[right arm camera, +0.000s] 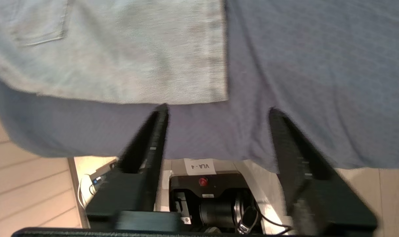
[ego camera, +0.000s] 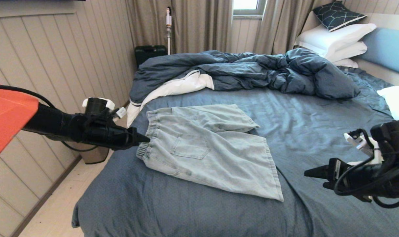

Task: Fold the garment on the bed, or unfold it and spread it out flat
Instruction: Fold the blue shorts

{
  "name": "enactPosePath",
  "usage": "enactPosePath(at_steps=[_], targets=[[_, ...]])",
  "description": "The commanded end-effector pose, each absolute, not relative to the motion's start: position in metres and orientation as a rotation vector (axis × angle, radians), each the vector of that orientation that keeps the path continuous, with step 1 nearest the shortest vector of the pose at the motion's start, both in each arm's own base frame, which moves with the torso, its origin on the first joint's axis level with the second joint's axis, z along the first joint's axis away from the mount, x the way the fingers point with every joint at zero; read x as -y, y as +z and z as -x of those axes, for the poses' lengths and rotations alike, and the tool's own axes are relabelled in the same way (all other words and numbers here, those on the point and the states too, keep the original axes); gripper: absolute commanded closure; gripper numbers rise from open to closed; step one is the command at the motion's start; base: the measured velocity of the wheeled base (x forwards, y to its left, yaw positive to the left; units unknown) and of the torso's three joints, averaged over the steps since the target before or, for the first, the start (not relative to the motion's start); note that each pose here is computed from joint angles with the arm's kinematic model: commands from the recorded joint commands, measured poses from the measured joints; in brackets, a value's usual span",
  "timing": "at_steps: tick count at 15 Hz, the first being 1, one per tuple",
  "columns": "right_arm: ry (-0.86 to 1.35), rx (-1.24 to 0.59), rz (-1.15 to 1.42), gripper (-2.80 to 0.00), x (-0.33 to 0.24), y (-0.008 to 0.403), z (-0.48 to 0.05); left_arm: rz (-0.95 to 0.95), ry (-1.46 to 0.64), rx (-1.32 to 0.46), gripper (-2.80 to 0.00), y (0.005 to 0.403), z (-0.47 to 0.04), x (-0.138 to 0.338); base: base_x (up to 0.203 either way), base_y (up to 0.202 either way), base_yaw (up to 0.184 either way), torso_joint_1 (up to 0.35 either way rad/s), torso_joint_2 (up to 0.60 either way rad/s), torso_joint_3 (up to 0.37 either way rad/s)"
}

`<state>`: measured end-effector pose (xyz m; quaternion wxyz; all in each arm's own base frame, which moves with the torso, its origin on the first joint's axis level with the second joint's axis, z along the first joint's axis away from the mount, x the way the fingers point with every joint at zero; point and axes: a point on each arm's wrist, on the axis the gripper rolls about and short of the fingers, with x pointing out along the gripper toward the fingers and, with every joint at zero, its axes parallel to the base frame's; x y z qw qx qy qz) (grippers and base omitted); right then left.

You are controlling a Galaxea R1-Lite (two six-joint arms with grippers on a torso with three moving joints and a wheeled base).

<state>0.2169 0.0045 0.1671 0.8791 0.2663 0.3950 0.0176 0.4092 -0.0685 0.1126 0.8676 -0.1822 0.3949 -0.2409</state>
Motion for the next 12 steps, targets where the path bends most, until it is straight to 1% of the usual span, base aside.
enactPosePath(at_steps=[1, 4, 7, 10, 12], targets=[[0.06, -0.779, -0.551, -2.8, -0.007, 0.177, -0.205, 0.396, -0.481, -0.871, -2.8, 0.076, -0.43, 0.067, 0.0, 0.0, 0.0, 0.0, 0.0, 0.0], [0.071, -0.758, -0.551, -2.8, -0.007, 0.181, -0.197, 0.402, -0.444, -0.821, -2.8, 0.054, -0.448, 0.052, 0.0, 0.0, 0.0, 0.0, 0.0, 0.0], [0.07, -0.763, -0.551, -2.8, -0.007, 0.178, -0.191, 0.408, -0.423, -0.799, -2.8, 0.052, -0.455, 0.041, 0.0, 0.0, 0.0, 0.0, 0.0, 0.0], [0.066, -0.773, -0.553, -2.8, -0.007, 0.174, -0.185, 0.415, -0.418, -0.841, -2.8, 0.047, -0.444, 0.041, 0.0, 0.0, 0.0, 0.0, 0.0, 0.0], [0.06, -0.793, -0.555, -2.8, -0.007, 0.169, -0.182, 0.411, -0.45, -0.888, -2.8, 0.043, -0.43, 0.054, 0.0, 0.0, 0.0, 0.0, 0.0, 0.0]])
